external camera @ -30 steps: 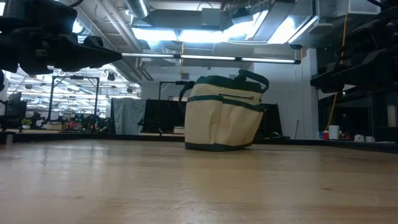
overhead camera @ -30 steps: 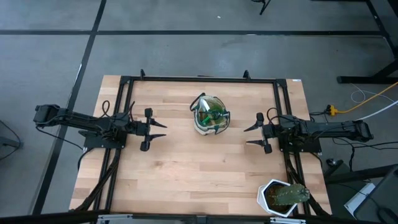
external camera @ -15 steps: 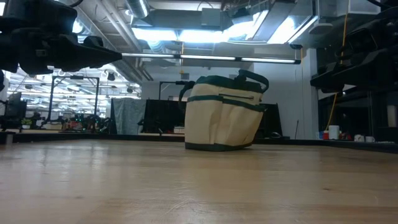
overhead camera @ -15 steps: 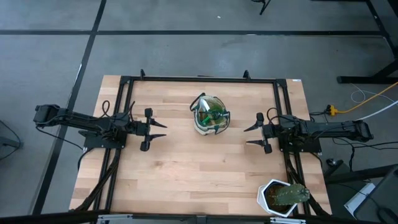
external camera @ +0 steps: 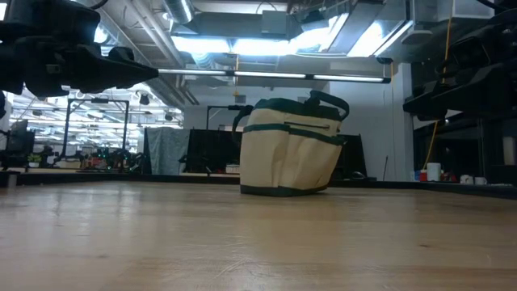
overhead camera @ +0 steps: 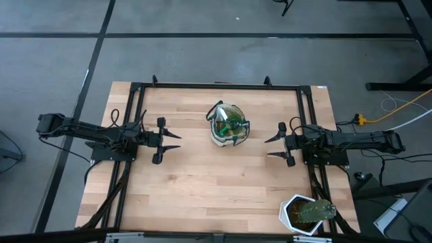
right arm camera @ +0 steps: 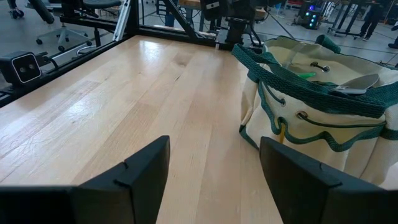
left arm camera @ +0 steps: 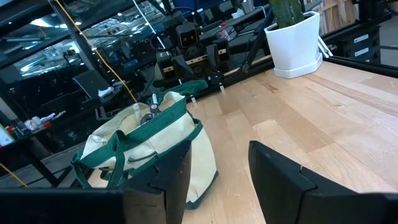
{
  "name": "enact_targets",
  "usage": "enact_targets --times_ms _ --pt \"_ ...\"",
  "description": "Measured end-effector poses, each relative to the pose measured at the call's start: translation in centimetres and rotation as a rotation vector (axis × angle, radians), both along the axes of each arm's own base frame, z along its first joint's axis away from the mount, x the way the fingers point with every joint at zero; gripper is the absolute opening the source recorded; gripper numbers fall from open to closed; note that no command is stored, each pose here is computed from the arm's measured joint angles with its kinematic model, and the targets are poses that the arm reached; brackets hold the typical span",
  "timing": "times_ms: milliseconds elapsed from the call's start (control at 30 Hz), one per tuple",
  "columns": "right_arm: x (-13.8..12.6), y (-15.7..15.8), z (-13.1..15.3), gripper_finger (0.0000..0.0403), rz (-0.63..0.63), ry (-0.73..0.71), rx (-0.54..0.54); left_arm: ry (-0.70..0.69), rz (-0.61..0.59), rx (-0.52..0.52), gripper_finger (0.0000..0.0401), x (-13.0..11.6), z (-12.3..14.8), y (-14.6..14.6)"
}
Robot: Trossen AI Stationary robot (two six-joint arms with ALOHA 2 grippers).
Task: Pick & Place Garden tools in Gardening bag
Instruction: Return to Home Position
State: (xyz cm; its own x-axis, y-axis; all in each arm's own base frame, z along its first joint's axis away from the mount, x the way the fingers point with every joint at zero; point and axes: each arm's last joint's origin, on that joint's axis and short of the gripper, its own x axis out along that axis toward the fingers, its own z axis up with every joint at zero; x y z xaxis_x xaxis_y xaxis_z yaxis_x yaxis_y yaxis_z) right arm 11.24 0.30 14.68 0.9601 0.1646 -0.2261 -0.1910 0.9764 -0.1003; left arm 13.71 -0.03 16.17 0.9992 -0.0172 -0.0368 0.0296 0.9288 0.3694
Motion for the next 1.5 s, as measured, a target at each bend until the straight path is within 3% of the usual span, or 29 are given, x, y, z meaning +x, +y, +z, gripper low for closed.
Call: enact_targets --times_ms 1500 --pt "0.0 0.0 -0.01 0.025 0.0 0.0 0.0 0.0 0.0 0.0 0.015 0.0 0.0 0.0"
